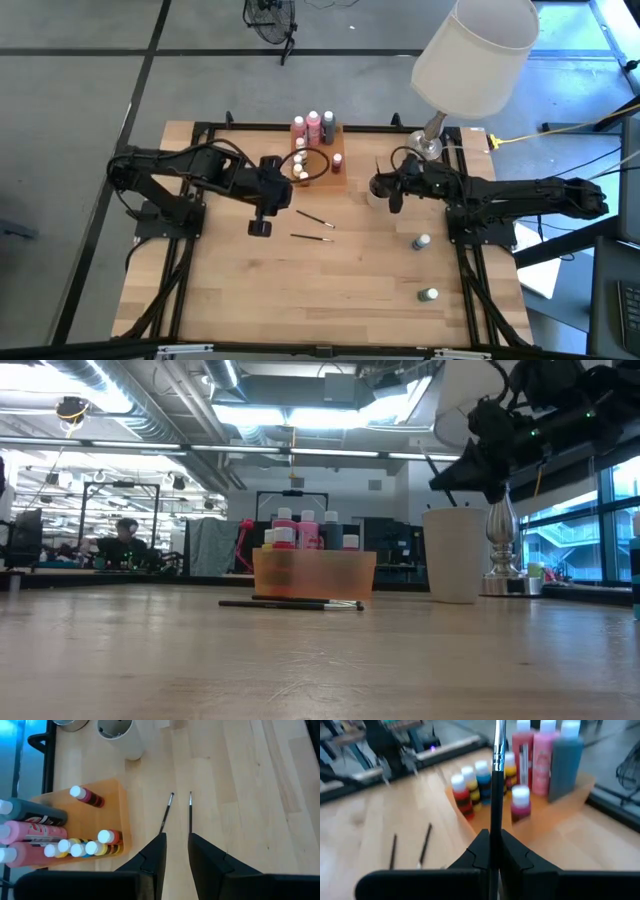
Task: Pick & Place Paint Supplies
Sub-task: Put the black paint brush into the light brown cup
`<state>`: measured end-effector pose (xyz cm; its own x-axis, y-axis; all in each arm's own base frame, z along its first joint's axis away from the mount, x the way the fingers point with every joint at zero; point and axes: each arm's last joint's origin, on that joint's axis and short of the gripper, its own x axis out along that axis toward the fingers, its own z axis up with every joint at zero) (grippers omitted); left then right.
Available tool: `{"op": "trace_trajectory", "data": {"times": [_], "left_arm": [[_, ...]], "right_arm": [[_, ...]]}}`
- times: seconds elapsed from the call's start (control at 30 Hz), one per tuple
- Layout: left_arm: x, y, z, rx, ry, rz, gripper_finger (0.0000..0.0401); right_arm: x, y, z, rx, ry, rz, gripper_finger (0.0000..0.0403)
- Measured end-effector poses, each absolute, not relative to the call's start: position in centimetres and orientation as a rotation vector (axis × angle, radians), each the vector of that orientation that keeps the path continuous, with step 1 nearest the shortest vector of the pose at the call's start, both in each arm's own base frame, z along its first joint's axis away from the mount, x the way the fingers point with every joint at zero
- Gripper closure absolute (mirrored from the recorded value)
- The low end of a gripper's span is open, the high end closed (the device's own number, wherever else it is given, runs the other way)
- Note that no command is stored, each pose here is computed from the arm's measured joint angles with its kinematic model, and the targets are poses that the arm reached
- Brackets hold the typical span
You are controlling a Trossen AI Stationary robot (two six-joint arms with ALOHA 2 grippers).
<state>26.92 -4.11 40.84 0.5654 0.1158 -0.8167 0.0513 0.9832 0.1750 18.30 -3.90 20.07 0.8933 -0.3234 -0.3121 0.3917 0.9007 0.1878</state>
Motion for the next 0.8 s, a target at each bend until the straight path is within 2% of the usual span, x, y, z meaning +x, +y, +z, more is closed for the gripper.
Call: {"op": "trace_trajectory", "data": {"times": [0.8], "left_arm": [[26.98,-3.78,40.84,0.177,0.972,0.043,0.0327]], "right_arm": [[18.05,-3.87,19.35,0.251,0.364,-0.337,0.0371]]}}
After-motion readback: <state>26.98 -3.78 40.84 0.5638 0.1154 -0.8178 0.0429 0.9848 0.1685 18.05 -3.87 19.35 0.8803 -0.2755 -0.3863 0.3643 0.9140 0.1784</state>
